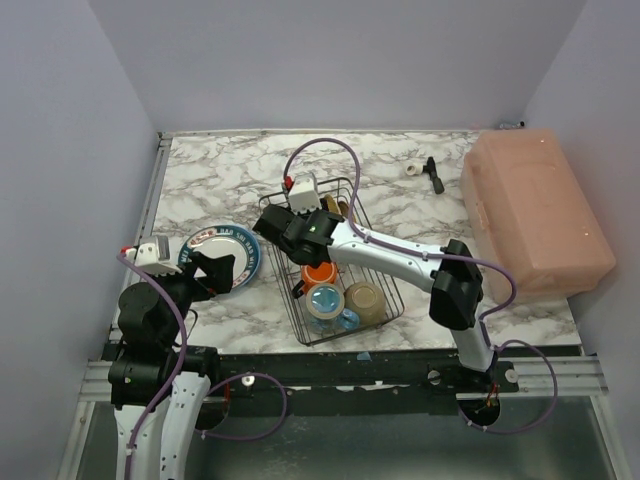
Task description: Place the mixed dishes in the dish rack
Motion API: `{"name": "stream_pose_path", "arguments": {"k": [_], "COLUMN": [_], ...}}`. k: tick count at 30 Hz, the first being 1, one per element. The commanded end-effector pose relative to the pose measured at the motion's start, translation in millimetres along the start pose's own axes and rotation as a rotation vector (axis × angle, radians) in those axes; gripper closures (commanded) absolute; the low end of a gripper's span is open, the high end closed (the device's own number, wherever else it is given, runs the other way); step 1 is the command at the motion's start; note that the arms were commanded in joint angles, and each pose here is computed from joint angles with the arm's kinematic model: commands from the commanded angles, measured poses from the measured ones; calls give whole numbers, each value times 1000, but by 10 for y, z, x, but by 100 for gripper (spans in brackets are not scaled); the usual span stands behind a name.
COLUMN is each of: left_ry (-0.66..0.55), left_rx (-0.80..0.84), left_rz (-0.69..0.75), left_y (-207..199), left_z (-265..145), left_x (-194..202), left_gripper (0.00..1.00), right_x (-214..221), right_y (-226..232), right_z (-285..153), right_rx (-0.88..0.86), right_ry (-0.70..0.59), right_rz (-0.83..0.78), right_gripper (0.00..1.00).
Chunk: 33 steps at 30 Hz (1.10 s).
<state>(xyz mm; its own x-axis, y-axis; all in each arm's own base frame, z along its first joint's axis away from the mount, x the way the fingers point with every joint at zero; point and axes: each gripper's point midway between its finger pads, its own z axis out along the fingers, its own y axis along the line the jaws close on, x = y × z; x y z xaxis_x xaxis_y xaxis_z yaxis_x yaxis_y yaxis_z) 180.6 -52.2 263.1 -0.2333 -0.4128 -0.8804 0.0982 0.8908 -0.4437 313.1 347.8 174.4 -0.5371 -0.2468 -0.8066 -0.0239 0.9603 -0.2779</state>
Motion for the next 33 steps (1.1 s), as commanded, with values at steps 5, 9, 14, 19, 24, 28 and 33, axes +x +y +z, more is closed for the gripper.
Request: {"name": "stream_pose_path", "arguments": {"k": [5,9,14,19,24,28,33], "left_ry": [9,10,42,62,56,53,71], "left_rx": [7,2,-8,-30,-38,-31,-31], "left_rz": [10,9,2,-5,-7,-5,-9], "left_y": [5,19,35,78,93,83,88], "left_z": [56,59,114,159,150,148,184], "left_x": [24,30,66,87,79,78,100], "left_gripper": [5,5,5,5,5,5,5], "right_x": [-120,-135,-261,-472,-461,-208,147], "right_y": [-2,-6,67,300,322,255,135], "right_z": [-143,-211,-206,-136,23,59,-13], "right_rx": [-87,-143,-196,-229,-127,-114,-127], "right_ry": [-7,-11,-93,-174,-177,-119,-26], "right_rz": [-12,9,11,-37,-50,-33,59], "right_gripper": [33,26,25,31,58,76,95]}}
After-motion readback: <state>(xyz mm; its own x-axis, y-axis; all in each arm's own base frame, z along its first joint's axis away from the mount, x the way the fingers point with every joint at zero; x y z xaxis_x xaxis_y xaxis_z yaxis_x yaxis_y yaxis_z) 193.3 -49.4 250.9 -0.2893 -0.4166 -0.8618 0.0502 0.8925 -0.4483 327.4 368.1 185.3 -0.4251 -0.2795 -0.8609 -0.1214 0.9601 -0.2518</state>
